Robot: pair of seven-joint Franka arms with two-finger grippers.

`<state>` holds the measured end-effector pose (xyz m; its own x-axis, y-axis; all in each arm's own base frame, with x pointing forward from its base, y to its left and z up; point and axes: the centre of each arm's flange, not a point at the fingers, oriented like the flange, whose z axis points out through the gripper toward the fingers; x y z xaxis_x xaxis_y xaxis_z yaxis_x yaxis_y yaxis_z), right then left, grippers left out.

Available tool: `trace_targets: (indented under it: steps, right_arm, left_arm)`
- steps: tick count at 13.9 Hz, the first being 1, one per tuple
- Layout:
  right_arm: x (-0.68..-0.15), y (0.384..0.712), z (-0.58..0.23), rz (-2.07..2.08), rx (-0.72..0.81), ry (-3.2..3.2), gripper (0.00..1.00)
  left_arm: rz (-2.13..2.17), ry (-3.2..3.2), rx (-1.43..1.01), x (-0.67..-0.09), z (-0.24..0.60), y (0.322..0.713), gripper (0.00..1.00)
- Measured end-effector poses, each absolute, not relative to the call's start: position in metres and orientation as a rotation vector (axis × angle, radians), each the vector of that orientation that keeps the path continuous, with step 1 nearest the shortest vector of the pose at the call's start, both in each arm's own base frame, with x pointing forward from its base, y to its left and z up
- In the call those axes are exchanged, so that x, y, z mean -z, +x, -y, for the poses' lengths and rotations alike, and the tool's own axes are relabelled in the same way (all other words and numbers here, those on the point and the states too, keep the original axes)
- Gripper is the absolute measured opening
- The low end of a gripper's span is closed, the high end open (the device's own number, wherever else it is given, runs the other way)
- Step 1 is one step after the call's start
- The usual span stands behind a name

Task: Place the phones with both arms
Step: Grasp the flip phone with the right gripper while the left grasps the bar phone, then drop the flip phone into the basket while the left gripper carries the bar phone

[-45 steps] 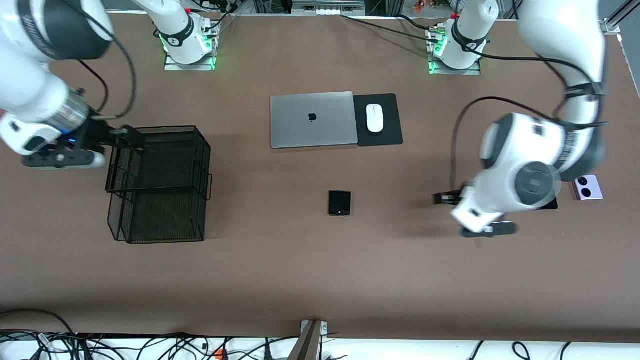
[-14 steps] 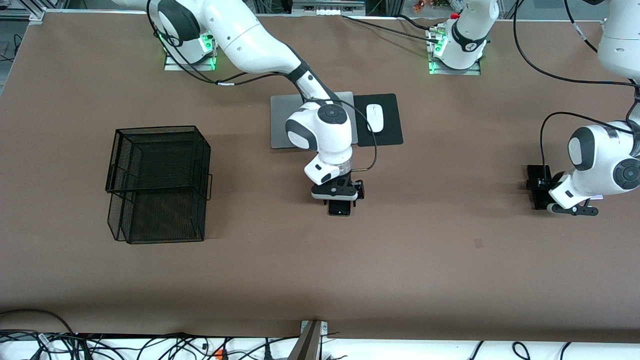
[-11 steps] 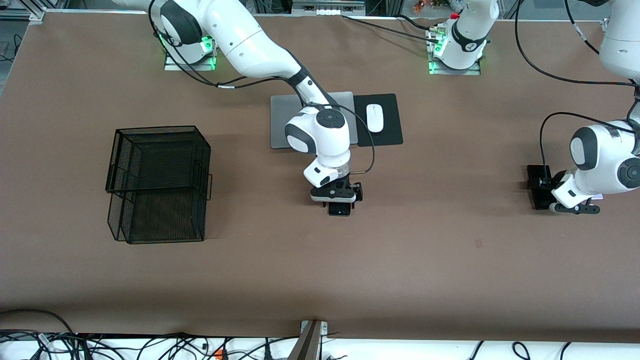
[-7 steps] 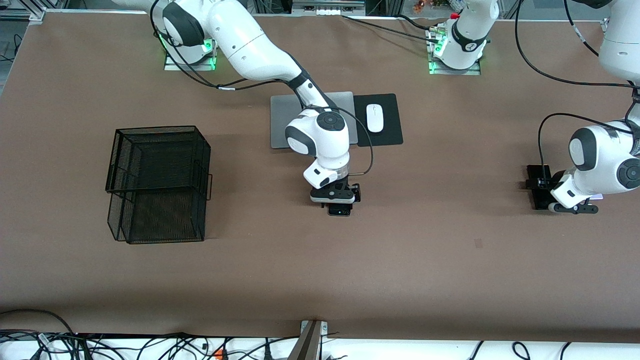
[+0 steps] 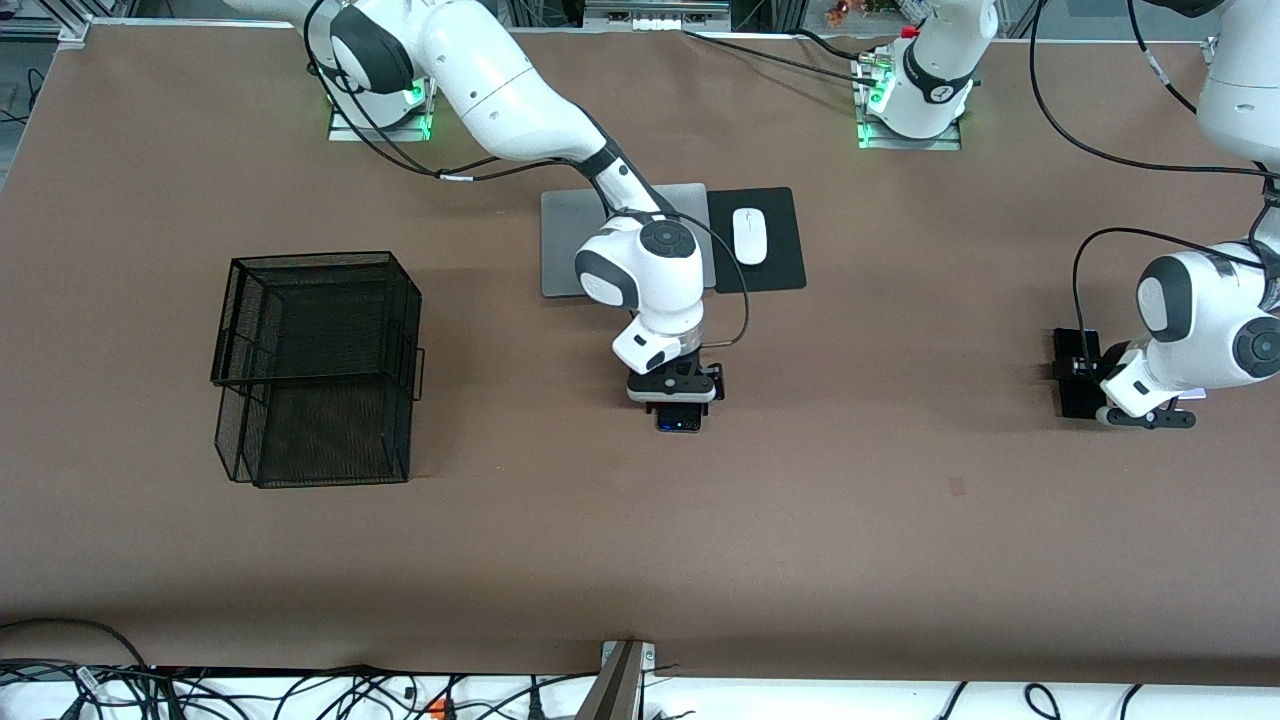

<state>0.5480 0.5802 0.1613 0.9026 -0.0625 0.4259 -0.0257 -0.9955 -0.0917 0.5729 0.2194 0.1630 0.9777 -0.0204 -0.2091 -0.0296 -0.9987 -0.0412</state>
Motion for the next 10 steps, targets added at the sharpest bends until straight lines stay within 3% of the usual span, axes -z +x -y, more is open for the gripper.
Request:
trace_targets:
  steps: [2, 4, 10]
  right_arm:
    - [-0.160, 0.547, -0.581, -0.053, 0.681, -2.986, 0.95]
    - [-0.164, 0.547, -0.583, -0.045, 0.693, -2.984, 0.80]
    - [-0.167, 0.550, -0.579, -0.051, 0.682, -3.045, 0.80]
  left_arm:
    - [-0.039, -3.080, -0.325, -0.163, -0.219, 0.573, 0.79]
    - [-0.040, -3.080, -0.324, -0.163, -0.219, 0.573, 0.79]
    - [-0.110, -3.096, -0.453, -0.212, -0.184, 0.605, 0.79]
